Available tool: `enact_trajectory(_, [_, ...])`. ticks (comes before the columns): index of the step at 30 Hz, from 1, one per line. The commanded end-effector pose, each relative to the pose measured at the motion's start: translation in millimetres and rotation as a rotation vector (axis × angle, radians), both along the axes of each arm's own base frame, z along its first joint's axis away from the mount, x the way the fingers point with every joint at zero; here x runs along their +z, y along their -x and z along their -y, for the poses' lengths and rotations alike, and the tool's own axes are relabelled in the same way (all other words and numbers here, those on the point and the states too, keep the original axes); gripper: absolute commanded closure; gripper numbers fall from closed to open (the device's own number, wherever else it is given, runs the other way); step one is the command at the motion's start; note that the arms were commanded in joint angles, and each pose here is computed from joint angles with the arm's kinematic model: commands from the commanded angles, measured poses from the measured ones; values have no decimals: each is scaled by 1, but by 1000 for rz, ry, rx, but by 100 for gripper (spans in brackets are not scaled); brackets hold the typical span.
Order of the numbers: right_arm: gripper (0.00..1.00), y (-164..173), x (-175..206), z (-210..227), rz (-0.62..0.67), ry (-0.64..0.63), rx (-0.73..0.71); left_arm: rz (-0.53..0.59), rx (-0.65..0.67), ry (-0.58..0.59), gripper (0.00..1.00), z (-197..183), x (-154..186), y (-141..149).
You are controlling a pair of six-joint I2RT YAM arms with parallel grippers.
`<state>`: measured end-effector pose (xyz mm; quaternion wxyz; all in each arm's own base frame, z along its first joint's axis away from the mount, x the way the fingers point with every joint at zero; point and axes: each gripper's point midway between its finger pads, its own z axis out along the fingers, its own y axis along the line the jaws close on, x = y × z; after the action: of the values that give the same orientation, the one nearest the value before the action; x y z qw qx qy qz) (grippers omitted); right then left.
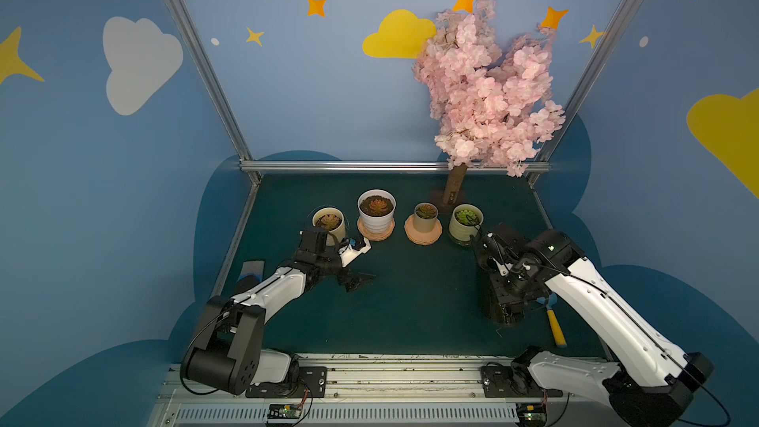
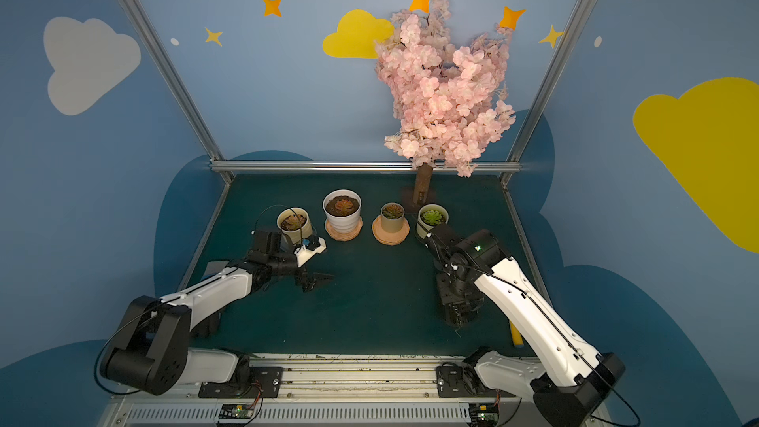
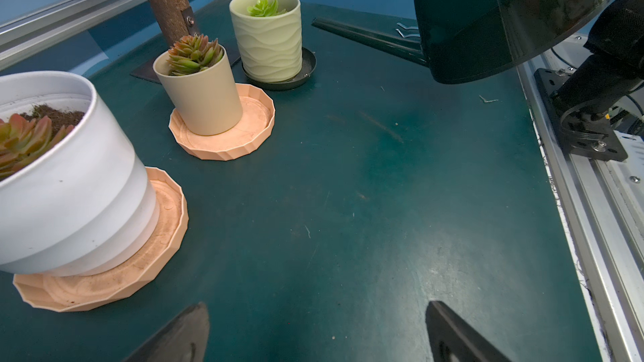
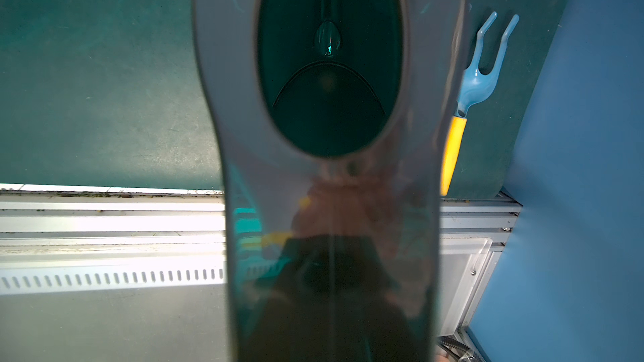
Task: Water the succulent around the soil edge
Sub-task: Water the soil of the potted plant with water.
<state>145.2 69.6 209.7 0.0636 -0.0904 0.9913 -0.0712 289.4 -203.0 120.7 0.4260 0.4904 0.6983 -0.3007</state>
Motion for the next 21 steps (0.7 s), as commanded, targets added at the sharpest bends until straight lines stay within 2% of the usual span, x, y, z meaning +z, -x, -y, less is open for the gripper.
enact_trajectory(1, [100, 30, 11, 31, -97, 117, -12, -3, -11, -1, 0, 1, 2, 2])
enact_trajectory(21, [100, 27, 12, 27, -105, 116, 1, 1, -10, -2, 0, 1, 2, 3])
